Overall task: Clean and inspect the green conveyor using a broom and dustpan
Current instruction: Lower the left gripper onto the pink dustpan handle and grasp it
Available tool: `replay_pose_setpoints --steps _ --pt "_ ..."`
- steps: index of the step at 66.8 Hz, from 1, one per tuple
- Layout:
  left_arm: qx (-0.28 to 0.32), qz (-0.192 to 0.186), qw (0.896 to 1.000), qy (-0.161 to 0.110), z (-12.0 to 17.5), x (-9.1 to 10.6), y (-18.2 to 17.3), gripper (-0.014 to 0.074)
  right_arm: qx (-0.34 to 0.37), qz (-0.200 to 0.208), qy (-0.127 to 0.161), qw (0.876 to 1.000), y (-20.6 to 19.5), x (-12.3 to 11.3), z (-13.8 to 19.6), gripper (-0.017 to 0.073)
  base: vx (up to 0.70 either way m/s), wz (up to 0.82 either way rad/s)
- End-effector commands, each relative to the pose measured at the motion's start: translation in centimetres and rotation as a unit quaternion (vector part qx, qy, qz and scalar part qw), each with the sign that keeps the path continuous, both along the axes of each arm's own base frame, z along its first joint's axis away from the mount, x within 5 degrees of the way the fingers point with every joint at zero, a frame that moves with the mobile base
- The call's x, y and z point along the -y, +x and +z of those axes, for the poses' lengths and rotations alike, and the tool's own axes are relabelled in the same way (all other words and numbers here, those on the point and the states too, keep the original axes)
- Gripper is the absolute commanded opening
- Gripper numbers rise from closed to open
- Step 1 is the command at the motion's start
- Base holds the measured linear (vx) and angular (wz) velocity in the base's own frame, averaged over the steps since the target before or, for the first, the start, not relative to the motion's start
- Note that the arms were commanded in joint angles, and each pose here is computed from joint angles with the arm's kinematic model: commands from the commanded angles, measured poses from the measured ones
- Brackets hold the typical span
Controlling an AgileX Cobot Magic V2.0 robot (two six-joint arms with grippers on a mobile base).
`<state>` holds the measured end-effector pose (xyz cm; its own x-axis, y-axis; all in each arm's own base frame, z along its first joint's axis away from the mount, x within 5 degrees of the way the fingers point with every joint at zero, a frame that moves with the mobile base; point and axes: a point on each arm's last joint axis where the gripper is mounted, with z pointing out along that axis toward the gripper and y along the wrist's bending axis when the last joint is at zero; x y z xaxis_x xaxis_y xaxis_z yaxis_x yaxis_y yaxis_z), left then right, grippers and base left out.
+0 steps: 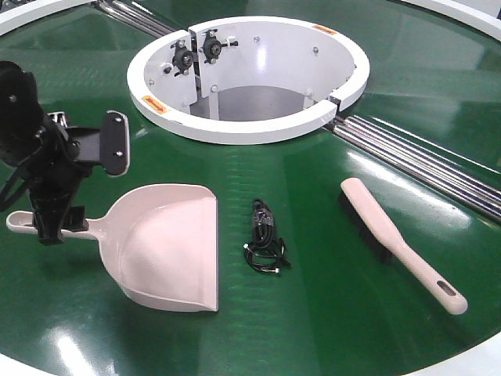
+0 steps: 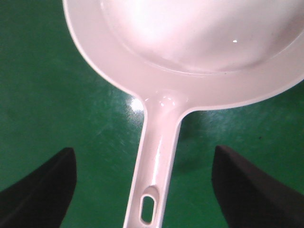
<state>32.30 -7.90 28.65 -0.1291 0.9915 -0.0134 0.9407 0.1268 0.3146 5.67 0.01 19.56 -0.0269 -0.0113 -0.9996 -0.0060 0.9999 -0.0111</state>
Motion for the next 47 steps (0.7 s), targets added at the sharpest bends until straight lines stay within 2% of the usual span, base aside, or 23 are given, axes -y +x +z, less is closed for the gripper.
replay_pose_setpoints --steps 1,38,47 --pt "0.035 -0.008 0.999 0.003 1.7 0.0 0.0 0.0554 0.040 0.003 -0.002 0.999 -0.1 -0.1 0.6 -0.0008 0.00 0.00" --pt "-0.022 -0.012 0.999 0.025 -3.2 0.5 2.3 0.0554 0.040 0.003 -0.002 0.999 -0.1 0.0 0.6 -0.0008 0.00 0.00" --pt "-0.028 -0.017 0.999 0.041 -4.2 0.4 2.9 0.0554 0.040 0.003 -0.002 0.999 -0.1 0.0 0.6 -0.0008 0.00 0.00"
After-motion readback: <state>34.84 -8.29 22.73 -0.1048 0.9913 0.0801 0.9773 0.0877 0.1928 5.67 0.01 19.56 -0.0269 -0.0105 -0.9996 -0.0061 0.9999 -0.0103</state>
